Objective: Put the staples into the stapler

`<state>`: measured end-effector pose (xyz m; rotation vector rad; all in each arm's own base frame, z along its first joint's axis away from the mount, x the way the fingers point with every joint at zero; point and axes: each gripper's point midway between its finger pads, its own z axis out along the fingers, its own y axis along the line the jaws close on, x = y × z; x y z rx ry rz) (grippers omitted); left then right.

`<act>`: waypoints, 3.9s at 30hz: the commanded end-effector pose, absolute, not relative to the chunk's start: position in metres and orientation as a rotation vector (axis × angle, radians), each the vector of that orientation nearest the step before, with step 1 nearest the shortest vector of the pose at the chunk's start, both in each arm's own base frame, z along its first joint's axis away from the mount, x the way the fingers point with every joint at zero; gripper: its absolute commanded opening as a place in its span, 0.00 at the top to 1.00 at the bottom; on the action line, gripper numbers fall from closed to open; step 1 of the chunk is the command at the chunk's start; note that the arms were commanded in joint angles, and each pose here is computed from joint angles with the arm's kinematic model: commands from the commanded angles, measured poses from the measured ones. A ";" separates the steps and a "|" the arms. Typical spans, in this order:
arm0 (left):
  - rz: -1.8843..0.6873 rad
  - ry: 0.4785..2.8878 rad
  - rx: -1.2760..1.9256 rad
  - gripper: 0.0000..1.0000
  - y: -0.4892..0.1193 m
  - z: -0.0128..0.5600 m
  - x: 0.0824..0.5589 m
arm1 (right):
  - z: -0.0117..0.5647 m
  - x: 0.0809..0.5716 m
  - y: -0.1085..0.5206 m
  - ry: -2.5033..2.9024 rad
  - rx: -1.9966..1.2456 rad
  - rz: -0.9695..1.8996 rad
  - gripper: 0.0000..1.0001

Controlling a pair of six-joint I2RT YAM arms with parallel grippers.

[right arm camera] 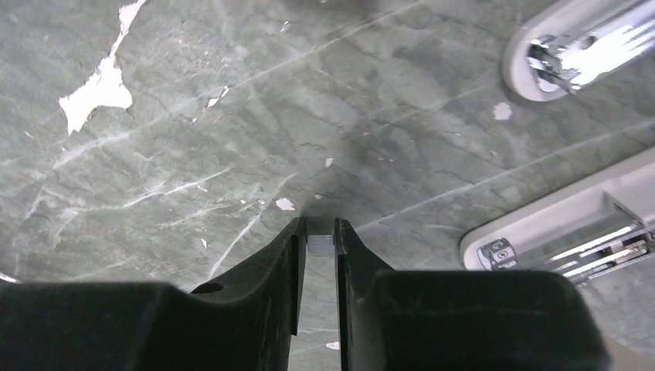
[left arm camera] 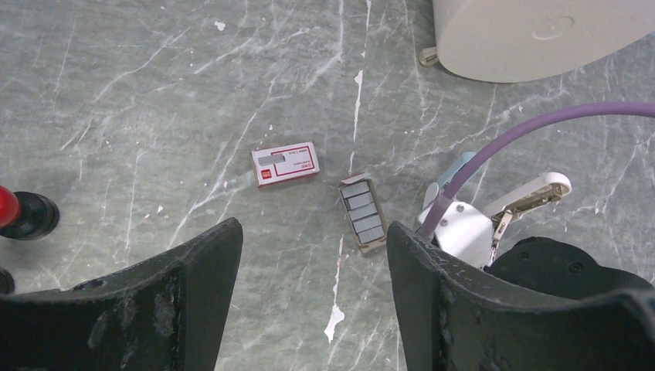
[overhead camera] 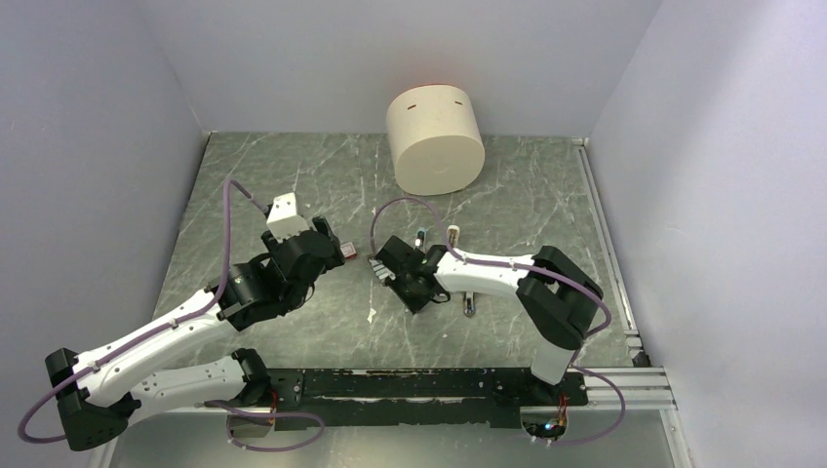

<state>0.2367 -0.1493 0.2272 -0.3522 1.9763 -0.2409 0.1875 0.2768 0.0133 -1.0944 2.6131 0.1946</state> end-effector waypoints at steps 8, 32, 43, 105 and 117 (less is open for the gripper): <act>-0.265 1.960 -0.369 0.27 -0.151 0.234 0.239 | 0.077 0.244 0.280 2.459 -0.542 0.171 0.76; -0.278 1.966 -0.350 0.26 -0.154 0.228 0.239 | 0.069 0.321 0.267 2.431 0.062 0.043 0.75; -0.270 1.977 -0.332 0.25 -0.159 0.224 0.241 | 0.046 0.323 0.265 2.476 0.083 0.021 0.75; -0.245 1.978 -0.328 0.26 -0.158 0.222 0.243 | 0.029 0.309 0.259 2.545 0.104 -0.005 0.75; -0.250 1.978 -0.325 0.26 -0.160 0.224 0.244 | 0.048 0.319 0.266 2.506 0.060 0.009 0.66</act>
